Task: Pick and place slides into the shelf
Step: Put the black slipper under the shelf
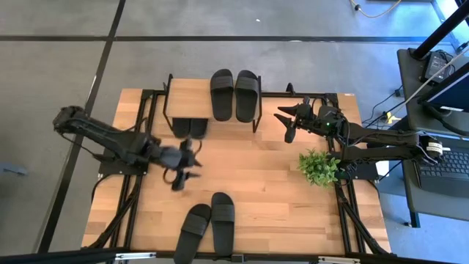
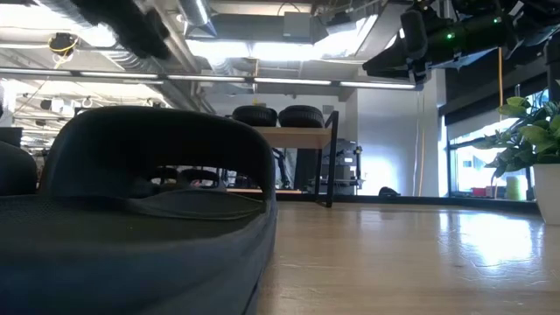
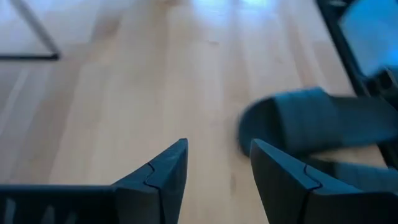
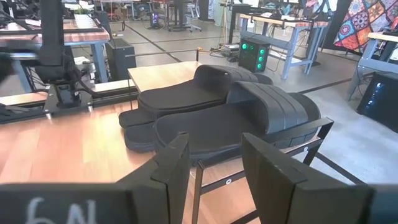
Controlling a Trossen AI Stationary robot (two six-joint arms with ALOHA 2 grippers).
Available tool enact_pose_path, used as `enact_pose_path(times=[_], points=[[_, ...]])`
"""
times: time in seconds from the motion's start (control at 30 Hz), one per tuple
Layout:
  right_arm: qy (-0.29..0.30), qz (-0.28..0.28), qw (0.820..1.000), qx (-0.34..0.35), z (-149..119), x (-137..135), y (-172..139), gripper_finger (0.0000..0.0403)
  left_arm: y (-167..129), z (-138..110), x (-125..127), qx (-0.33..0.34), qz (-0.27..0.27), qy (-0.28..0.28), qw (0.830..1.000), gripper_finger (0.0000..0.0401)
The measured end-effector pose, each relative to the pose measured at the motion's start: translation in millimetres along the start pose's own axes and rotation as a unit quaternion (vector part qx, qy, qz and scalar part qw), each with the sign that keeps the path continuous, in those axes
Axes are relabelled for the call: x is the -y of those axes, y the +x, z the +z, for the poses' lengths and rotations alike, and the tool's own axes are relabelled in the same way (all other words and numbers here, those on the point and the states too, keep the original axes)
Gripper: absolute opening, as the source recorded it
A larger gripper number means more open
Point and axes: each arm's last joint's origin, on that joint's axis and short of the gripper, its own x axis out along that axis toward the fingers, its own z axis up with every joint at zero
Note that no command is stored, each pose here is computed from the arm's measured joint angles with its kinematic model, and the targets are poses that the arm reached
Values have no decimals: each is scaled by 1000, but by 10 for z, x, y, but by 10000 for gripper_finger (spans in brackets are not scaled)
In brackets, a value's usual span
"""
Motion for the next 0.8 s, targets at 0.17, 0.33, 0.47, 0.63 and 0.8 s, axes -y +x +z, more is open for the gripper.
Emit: enact_pose_path(times=[0.17,0.33,0.47,0.63,0.8], points=[[-1,0,1000,-2,-3,0,0,145,-13,-136,406,-7,-14,59,998,167],[-1,1,1000,-6,-11,0,0,145,39,-295,722,-19,-12,35,999,167],[-3,1,1000,-13,-26,-1,0,145,98,-273,983,-32,-32,23,999,167],[-3,1,1000,-16,-32,-1,-1,145,180,-66,1256,-87,-7,56,995,167],[-4,1,1000,-17,-34,-1,-1,145,272,51,1500,-167,32,64,983,167]])
